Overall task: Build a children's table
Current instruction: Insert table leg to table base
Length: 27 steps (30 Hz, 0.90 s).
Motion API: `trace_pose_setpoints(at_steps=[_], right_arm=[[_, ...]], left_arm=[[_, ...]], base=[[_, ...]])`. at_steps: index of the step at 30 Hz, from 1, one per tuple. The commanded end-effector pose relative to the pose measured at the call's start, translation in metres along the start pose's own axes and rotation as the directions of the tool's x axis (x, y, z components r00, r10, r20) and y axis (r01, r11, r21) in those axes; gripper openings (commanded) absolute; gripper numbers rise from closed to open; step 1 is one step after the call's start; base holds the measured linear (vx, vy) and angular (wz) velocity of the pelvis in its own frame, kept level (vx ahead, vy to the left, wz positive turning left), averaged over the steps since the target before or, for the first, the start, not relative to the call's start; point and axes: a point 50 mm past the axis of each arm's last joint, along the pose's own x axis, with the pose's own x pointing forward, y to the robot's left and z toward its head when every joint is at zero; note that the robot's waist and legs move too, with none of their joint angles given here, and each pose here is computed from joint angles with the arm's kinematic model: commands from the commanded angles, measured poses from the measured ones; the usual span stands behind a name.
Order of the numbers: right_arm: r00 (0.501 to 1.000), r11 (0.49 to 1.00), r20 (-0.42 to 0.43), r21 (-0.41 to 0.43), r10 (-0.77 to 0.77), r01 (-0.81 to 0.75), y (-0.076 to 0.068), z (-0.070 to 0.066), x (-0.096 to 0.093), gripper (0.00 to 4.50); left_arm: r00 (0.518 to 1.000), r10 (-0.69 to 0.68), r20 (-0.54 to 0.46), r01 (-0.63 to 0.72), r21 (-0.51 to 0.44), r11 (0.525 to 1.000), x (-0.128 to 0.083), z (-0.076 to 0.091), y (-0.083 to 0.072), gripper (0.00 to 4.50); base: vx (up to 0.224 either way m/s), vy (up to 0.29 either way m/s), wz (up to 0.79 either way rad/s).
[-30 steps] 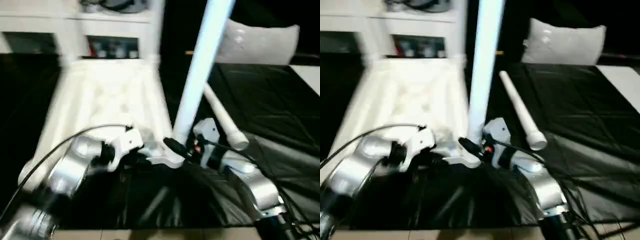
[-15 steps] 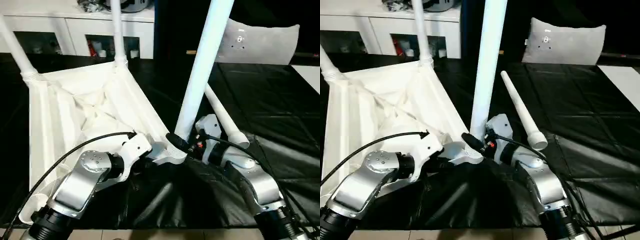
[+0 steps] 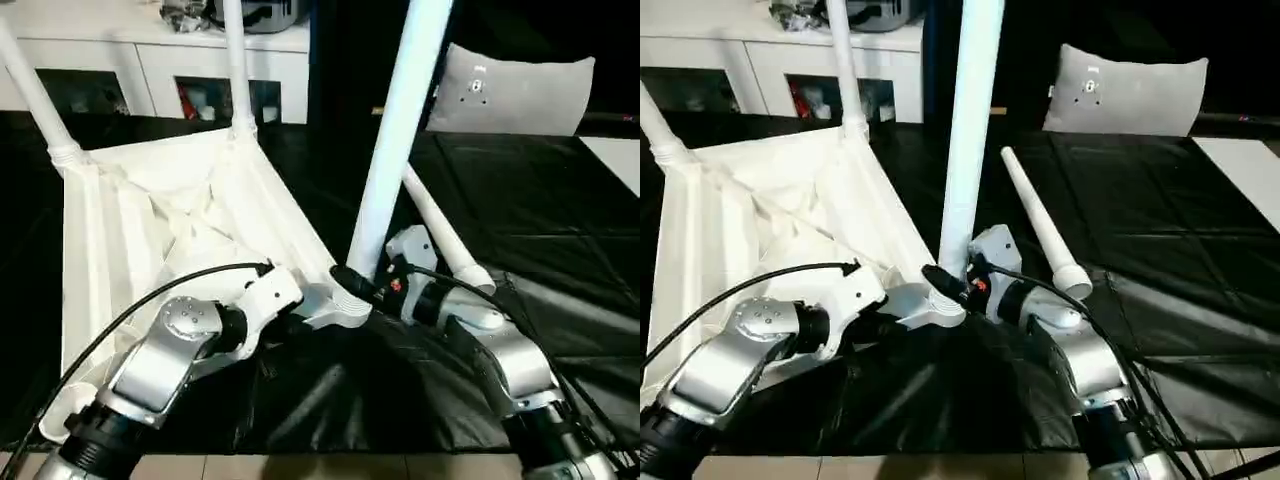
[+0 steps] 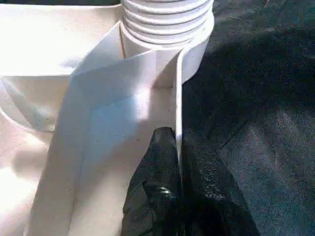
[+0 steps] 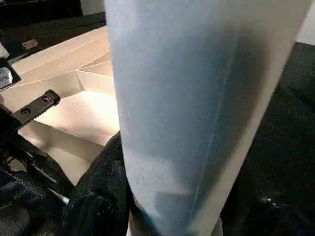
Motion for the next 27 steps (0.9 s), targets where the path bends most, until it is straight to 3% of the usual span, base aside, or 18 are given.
trace_pose_setpoints(at_steps=[1, 11, 12, 14, 15, 19, 20, 23, 27], right_arm=[[0.962, 0.987, -0.270, 0.139, -0.045, 0.085, -0.003, -0.061, -0.013, 2.46], [0.970, 0.988, -0.236, 0.130, -0.049, 0.082, -0.005, -0.058, -0.014, 3.34], [0.974, 0.988, -0.225, 0.136, -0.042, 0.074, -0.005, -0.057, -0.015, 3.59], [0.979, 0.989, -0.201, 0.137, -0.033, 0.062, -0.004, -0.055, -0.021, 3.59], [0.982, 0.989, -0.186, 0.136, -0.027, 0.053, -0.003, -0.054, -0.024, 3.86], [0.989, 0.992, -0.124, 0.083, -0.079, 0.090, -0.009, -0.049, -0.034, 4.07], [0.991, 0.992, -0.104, 0.078, -0.087, 0.095, -0.010, -0.047, -0.037, 4.31], [0.997, 0.999, -0.059, 0.011, -0.041, 0.042, -0.010, -0.039, -0.051, 4.47], [0.998, 1.000, -0.063, 0.004, 0.018, -0.017, -0.011, -0.037, -0.061, 4.47]], left_arm=[[0.988, -0.067, 0.137, 0.055, 0.086, 0.995, -0.004, 0.027, -0.002, 0.00], [0.989, -0.084, 0.124, 0.071, 0.105, 0.992, -0.006, 0.026, 0.007, 0.00], [0.989, -0.085, 0.123, 0.072, 0.106, 0.992, -0.006, 0.026, 0.008, 0.00], [0.990, -0.088, 0.114, 0.075, 0.112, 0.991, -0.007, 0.024, 0.010, 0.00], [0.990, -0.092, 0.104, 0.080, 0.118, 0.990, -0.008, 0.023, 0.011, 0.00], [0.990, -0.111, 0.090, 0.098, 0.132, 0.986, -0.008, 0.021, 0.014, 0.00], [0.989, -0.119, 0.084, 0.106, 0.138, 0.985, -0.008, 0.021, 0.015, 0.00], [0.986, -0.159, 0.048, 0.149, 0.168, 0.974, -0.008, 0.019, 0.018, 0.00], [0.983, -0.184, 0.030, 0.175, 0.188, 0.967, -0.008, 0.017, 0.019, 0.00]], base=[[0.000, 0.000, 0.00], [0.000, 0.000, 0.00], [0.000, 0.000, 0.00], [0.000, 0.000, 0.00], [0.000, 0.000, 0.00], [0.000, 0.000, 0.00], [0.000, 0.000, 0.00], [0.000, 0.000, 0.00], [0.000, 0.000, 0.00]])
